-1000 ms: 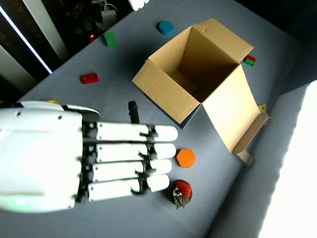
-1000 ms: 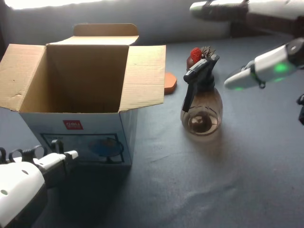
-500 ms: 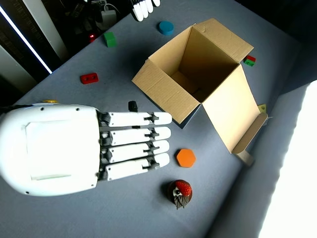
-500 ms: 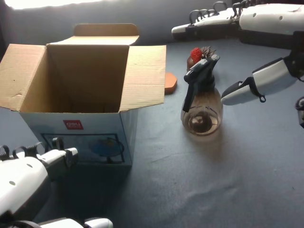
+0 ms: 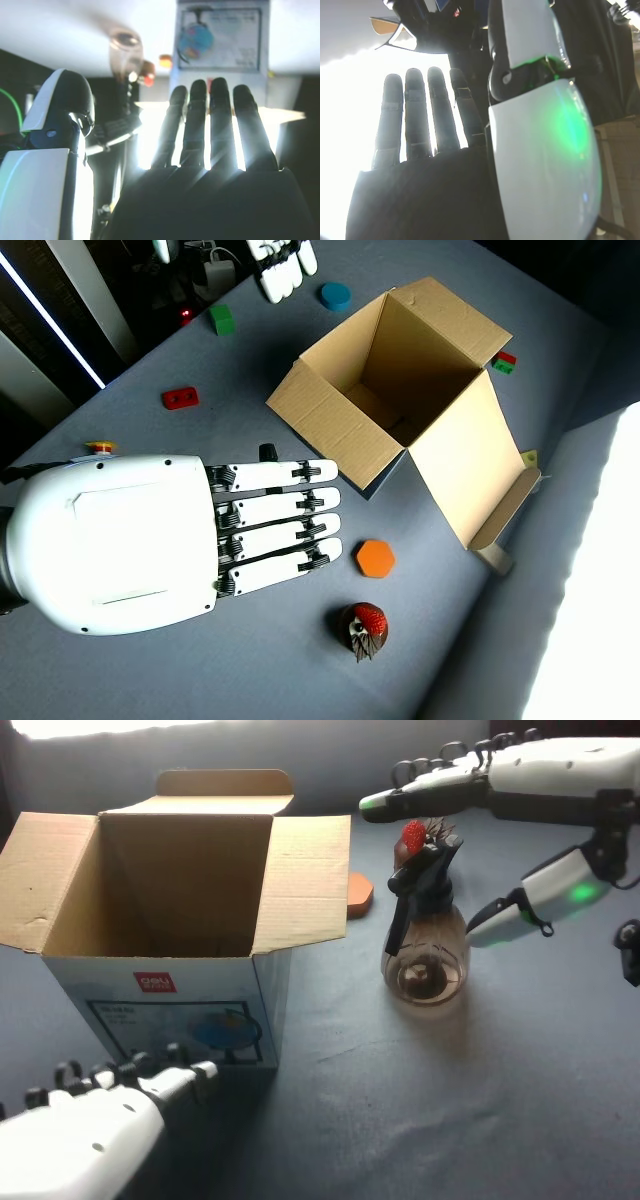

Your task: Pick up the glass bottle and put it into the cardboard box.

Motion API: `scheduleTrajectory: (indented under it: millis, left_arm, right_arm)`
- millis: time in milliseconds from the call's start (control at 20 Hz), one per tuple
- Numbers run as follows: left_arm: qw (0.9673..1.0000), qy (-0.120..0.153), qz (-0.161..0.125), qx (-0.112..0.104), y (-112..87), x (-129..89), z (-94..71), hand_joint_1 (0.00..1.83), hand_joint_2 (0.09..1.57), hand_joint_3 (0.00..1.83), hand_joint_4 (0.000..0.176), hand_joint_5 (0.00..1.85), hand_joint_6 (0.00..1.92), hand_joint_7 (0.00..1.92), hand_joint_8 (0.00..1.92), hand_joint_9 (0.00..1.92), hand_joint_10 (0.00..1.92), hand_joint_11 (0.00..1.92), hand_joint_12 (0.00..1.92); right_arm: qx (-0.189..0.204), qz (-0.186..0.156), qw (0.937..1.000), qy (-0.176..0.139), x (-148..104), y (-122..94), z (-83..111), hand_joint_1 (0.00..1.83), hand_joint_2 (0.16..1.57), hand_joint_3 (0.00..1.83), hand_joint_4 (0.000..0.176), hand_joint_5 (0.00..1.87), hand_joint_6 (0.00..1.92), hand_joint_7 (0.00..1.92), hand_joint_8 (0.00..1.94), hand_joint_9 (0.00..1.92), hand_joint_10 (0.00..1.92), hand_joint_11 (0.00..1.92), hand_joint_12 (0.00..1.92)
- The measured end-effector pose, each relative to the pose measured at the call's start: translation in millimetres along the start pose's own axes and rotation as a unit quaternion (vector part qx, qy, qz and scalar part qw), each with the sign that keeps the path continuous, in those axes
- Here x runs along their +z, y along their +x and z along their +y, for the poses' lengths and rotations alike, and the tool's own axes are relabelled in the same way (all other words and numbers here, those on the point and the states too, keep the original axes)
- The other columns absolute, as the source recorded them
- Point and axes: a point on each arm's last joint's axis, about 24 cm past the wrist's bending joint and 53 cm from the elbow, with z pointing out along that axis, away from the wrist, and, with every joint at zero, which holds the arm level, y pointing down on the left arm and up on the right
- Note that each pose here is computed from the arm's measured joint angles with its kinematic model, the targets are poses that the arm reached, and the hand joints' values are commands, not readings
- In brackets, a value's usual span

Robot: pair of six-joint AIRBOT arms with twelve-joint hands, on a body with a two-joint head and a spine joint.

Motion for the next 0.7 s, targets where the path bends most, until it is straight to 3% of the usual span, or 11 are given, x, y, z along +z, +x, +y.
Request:
scheduleTrajectory:
  millis: [200, 300, 450, 600, 700]
  left_arm:
    - [0.9995, 0.000, -0.024, -0.018, 2.7, 3, 4.8, 0.49, 1.12, 0.00, 0.000, 0.14, 0.01, 0.15, 0.00, 0.12, 0.00, 0.00, 0.01]
    - [0.9995, -0.001, -0.031, -0.006, 8.9, 4, 6.4, 0.49, 1.12, 0.00, 0.000, 0.14, 0.01, 0.15, 0.00, 0.12, 0.00, 0.00, 0.01]
    - [0.9987, 0.022, -0.043, 0.015, 18.7, 5, -3.9, 0.49, 1.12, 0.00, 0.000, 0.16, 0.01, 0.15, 0.00, 0.12, 0.00, 0.00, 0.00]
    - [0.9994, 0.007, -0.034, 0.005, 38.4, 3, 8.6, 0.49, 1.12, 0.00, 0.000, 0.16, 0.01, 0.15, 0.00, 0.12, 0.00, 0.00, 0.00]
    - [0.9989, 0.007, -0.045, 0.006, 40.2, 1, 12.1, 0.49, 1.12, 0.00, 0.000, 0.16, 0.01, 0.15, 0.00, 0.12, 0.00, 0.00, 0.00]
  right_arm:
    - [-0.010, -0.004, 0.9997, 0.021, 9, -1, -12.4, 1.17, 0.93, 0.00, 0.000, 0.17, 0.00, 0.23, 0.00, 0.22, 0.01, 0.00, 0.42]
    - [-0.021, 0.001, 0.9994, 0.029, 14, 4, -19.1, 1.15, 0.93, 0.00, 0.000, 0.16, 0.00, 0.23, 0.01, 0.22, 0.01, 0.00, 0.42]
    - [-0.033, 0.003, 0.9986, 0.040, 22, 8, -28.3, 1.16, 0.93, 0.00, 0.000, 0.17, 0.00, 0.26, 0.01, 0.22, 0.00, 0.00, 0.41]
    - [-0.032, -0.001, 0.9980, 0.054, 26, 5, -39.6, 1.16, 0.93, 0.00, 0.000, 0.18, 0.01, 0.26, 0.01, 0.22, 0.00, 0.00, 0.41]
    - [-0.034, -0.002, 0.9976, 0.061, 27, 6, -45.1, 1.16, 0.93, 0.00, 0.000, 0.16, 0.00, 0.25, 0.00, 0.21, 0.00, 0.00, 0.36]
